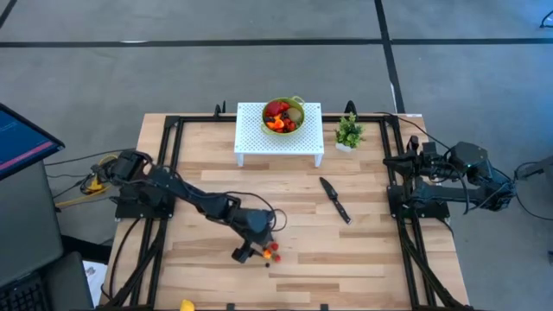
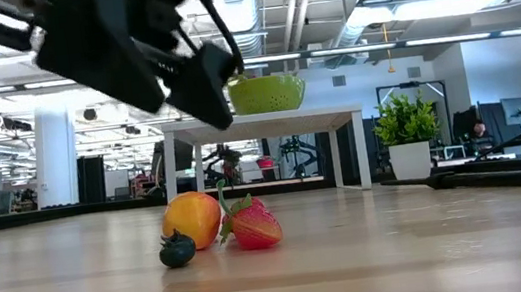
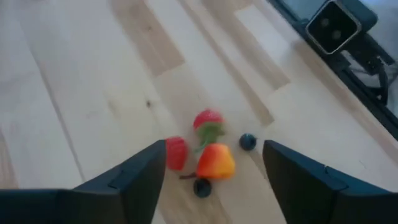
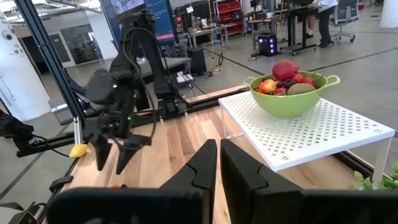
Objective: Pick & Place Fruit
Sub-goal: Put the yellow peach into the green strainer bowl
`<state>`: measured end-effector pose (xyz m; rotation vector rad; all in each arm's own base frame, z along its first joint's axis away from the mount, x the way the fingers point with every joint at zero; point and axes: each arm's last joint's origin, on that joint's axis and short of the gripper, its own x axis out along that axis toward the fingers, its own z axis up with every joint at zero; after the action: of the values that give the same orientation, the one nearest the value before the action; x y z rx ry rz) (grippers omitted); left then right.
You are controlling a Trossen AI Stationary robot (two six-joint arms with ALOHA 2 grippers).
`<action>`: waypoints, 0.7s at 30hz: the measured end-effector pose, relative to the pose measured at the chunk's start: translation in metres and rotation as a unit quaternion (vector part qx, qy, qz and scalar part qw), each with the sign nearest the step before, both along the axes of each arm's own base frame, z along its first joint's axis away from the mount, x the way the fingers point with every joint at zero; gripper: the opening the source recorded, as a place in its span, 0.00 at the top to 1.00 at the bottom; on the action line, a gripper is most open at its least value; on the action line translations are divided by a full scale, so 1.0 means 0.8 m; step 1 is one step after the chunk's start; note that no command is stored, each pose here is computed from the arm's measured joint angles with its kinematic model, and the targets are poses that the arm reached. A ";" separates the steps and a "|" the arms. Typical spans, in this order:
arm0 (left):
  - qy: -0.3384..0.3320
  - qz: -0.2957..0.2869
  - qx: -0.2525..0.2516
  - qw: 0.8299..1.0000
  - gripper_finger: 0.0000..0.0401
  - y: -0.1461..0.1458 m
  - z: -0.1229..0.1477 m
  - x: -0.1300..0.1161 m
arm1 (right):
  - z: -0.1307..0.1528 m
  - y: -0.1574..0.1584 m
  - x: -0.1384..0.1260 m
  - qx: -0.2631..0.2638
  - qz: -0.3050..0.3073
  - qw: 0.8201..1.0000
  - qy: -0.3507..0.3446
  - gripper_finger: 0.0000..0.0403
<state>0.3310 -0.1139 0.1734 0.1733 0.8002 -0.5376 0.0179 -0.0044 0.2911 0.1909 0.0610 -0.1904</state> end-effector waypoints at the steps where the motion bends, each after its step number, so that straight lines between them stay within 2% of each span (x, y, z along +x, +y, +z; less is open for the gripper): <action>1: -0.007 -0.007 0.006 1.000 0.33 -0.005 0.001 -0.001 | 0.000 0.000 0.000 0.000 0.000 1.000 0.000 0.96; 8: -0.008 0.013 0.099 0.995 0.22 -0.029 -0.024 -0.008 | 0.000 0.000 0.000 0.000 0.000 1.000 0.000 0.96; 17: -0.025 0.004 0.101 0.995 0.26 -0.045 -0.027 -0.009 | 0.000 0.000 0.000 0.000 0.000 1.000 0.000 0.96; 21: -0.012 0.006 0.104 0.994 0.28 -0.046 -0.043 -0.006 | 0.000 0.000 0.000 0.000 0.000 1.000 0.000 0.96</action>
<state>0.3260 -0.1511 0.1392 0.3662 0.8326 -0.4387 0.0178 -0.0044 0.2912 0.1909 0.0605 -0.1906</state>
